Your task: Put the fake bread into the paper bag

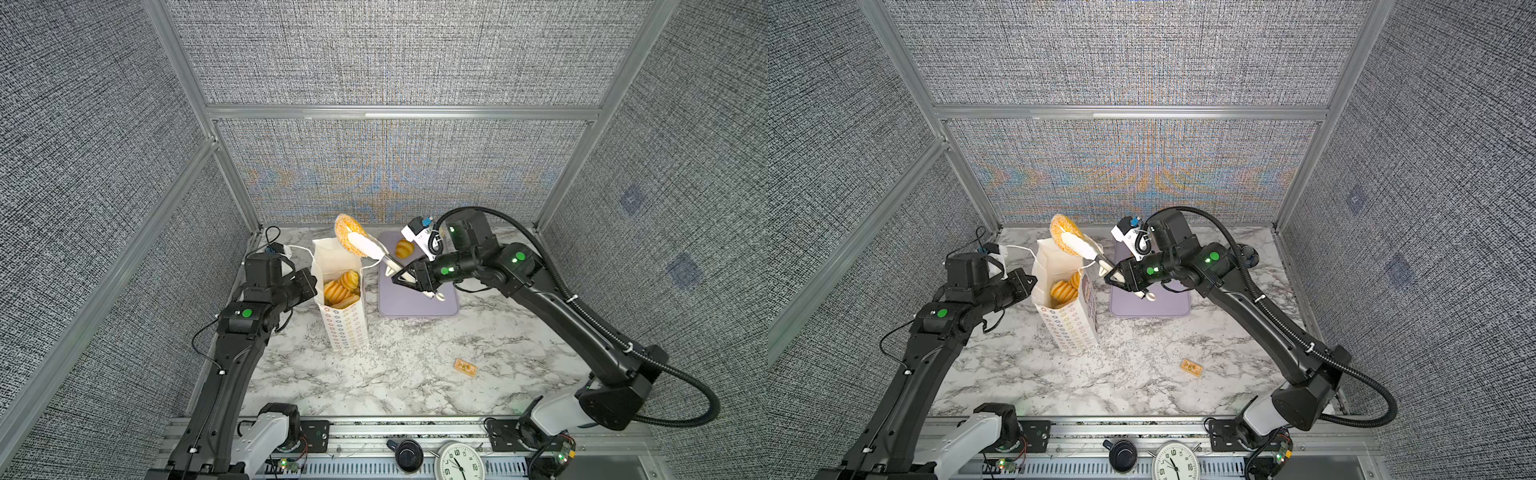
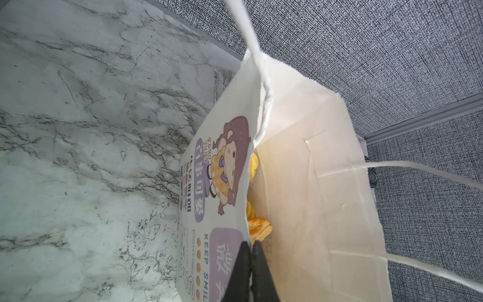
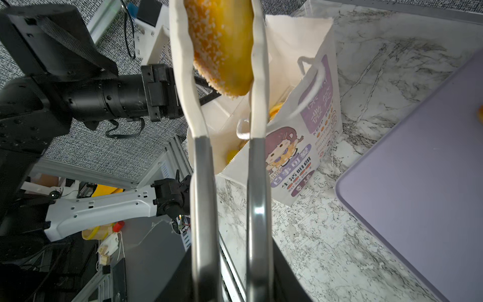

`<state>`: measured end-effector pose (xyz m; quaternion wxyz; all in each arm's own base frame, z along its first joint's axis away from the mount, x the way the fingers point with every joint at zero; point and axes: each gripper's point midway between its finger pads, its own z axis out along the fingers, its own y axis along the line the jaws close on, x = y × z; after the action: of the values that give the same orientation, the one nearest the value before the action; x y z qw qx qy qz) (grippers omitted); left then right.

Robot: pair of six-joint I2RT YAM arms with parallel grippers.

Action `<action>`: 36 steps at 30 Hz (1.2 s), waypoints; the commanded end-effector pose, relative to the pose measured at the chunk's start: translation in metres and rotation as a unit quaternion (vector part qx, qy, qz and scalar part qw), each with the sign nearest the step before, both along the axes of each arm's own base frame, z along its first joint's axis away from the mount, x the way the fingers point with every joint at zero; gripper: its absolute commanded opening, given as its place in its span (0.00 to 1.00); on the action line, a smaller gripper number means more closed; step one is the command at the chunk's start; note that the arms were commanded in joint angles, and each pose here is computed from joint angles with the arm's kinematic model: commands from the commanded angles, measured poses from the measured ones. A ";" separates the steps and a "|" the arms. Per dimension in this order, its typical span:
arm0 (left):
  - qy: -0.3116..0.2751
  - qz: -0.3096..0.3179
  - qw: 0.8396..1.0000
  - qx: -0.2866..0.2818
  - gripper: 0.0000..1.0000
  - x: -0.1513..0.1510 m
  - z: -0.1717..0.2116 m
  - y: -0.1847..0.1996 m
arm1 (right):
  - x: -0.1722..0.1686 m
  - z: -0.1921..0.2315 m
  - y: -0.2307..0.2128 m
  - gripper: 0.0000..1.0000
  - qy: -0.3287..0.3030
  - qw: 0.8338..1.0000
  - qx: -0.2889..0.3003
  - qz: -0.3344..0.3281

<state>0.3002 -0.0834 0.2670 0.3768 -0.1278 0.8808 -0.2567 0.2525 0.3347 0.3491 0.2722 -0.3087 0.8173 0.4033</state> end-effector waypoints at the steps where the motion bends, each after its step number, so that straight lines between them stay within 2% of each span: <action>1: -0.008 -0.001 1.000 -0.002 0.06 0.002 0.004 0.000 | 0.000 0.000 0.002 0.34 -0.026 1.000 -0.017 0.004; 20: -0.006 0.000 1.000 -0.005 0.06 0.002 0.002 -0.001 | -0.003 -0.034 0.017 0.35 -0.060 0.989 -0.132 0.006; 32: -0.006 -0.001 1.000 -0.005 0.05 0.001 0.001 -0.001 | -0.004 -0.032 0.022 0.37 -0.073 0.986 -0.148 0.006; 36: -0.006 -0.001 1.000 -0.004 0.05 0.001 0.001 -0.001 | -0.002 -0.035 0.020 0.39 -0.075 0.983 -0.170 -0.004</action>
<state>0.2996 -0.0833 0.2659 0.3759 -0.1297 0.8807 -0.2574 0.2487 0.3579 0.3144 0.2736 -0.3762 0.8490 0.2507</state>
